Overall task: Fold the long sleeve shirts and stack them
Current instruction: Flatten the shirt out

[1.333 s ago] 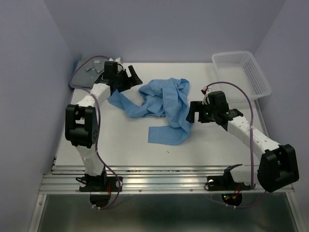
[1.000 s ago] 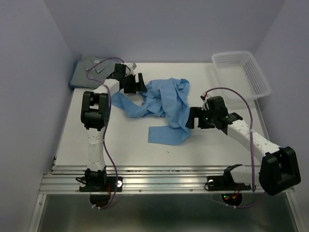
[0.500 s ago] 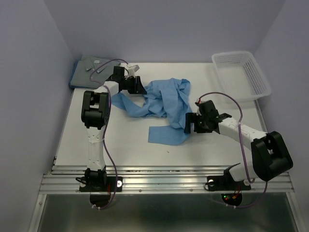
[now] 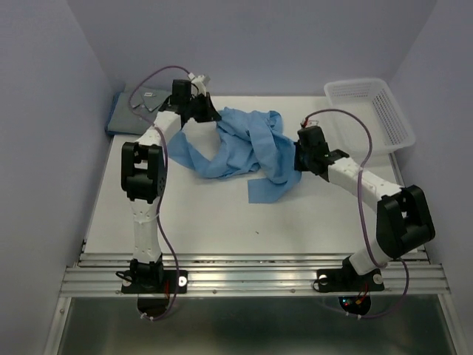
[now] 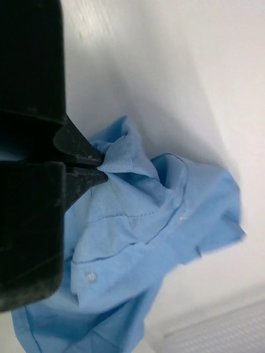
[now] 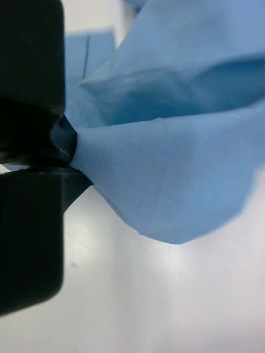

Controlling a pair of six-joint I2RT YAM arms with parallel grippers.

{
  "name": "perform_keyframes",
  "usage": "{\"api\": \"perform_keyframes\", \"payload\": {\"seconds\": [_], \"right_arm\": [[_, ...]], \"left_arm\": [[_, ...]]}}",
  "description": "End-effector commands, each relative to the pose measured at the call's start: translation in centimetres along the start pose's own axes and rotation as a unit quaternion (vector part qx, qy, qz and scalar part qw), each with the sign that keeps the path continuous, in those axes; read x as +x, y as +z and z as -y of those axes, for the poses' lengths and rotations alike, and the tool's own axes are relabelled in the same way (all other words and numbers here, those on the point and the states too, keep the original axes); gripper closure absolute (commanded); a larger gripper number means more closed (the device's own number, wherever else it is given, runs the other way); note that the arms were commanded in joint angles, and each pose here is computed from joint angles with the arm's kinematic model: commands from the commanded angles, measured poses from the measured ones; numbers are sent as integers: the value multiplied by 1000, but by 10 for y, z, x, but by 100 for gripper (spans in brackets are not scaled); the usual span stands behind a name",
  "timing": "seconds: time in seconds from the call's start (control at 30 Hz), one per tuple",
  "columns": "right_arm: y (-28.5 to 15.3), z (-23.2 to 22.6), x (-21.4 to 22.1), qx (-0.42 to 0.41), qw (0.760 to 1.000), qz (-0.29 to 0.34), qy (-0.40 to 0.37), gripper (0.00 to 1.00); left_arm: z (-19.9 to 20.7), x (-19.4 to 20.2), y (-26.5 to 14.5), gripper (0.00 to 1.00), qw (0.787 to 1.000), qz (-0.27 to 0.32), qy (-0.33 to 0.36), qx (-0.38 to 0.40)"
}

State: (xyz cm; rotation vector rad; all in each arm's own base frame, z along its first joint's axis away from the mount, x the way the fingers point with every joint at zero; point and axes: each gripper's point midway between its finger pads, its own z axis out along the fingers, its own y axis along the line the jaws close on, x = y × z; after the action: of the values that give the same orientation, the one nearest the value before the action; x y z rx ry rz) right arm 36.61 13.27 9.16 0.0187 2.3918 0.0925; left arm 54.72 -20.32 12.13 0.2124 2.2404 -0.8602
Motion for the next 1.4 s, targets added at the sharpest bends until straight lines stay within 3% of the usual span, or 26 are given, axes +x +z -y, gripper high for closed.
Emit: {"api": "perform_keyframes", "payload": {"seconds": [0.0,0.07,0.1,0.13,0.23,0.27,0.3,0.33,0.43,0.53,0.57,0.6,0.67,0.8,0.87,0.93,1.03,1.07,1.17,1.23,1.27,1.3,1.33,1.37], "right_arm": [[-54,50,-162,122,971,202,24,99],[-78,65,-212,131,957,258,36,99],[-93,83,-237,148,947,283,37,99],[-125,83,-279,135,932,335,42,99],[-178,93,-332,150,906,396,12,99],[-211,93,-354,154,889,431,12,99],[-226,96,-362,164,882,442,-2,99],[-241,97,-369,167,875,455,-3,99],[-303,98,-378,162,848,504,-8,99],[-333,104,-374,172,835,523,-16,99],[-344,108,-372,182,827,532,-9,99],[-359,113,-366,191,821,538,-9,99],[-370,121,-360,207,815,541,-3,99],[-386,130,-350,228,809,542,-1,99],[-395,136,-346,241,804,544,8,99],[-395,141,-342,254,804,538,9,99],[-376,144,-335,269,813,516,5,99],[-364,146,-332,276,819,504,8,99],[-295,152,-314,281,850,446,-4,99],[-227,155,-288,263,882,391,-2,99],[-199,160,-278,241,898,368,-5,99],[-158,161,-261,220,918,331,8,99],[-137,164,-252,209,928,308,14,99],[-114,162,-240,192,942,274,11,96]], "left_arm": [[110,-215,-154,100,950,288,114,-42],[127,-245,-178,100,935,329,121,-43],[154,-273,-213,100,915,381,134,-30],[167,-284,-225,100,904,404,140,-19],[199,-300,-267,100,878,456,145,10],[224,-305,-302,100,857,489,160,27],[226,-301,-305,100,857,490,158,32],[249,-299,-340,100,840,512,174,44],[275,-285,-387,100,819,536,202,46],[265,-268,-398,100,819,537,199,14],[275,-260,-430,100,802,561,205,1],[261,-249,-419,100,813,548,196,-12],[271,-230,-442,100,805,557,205,-9],[263,-195,-439,100,824,536,182,-6],[269,-183,-455,100,822,540,184,-7],[268,-176,-464,100,819,544,180,-16],[249,-175,-443,99,837,522,160,-36],[238,-173,-428,84,849,504,151,-45],[189,-165,-363,73,885,445,112,-79],[148,-147,-304,65,913,386,83,-102],[131,-134,-283,38,927,351,72,-113],[116,-126,-266,23,935,326,63,-125],[91,-115,-235,2,946,287,41,-145],[76,-99,-220,1,955,246,14,-162]]}}
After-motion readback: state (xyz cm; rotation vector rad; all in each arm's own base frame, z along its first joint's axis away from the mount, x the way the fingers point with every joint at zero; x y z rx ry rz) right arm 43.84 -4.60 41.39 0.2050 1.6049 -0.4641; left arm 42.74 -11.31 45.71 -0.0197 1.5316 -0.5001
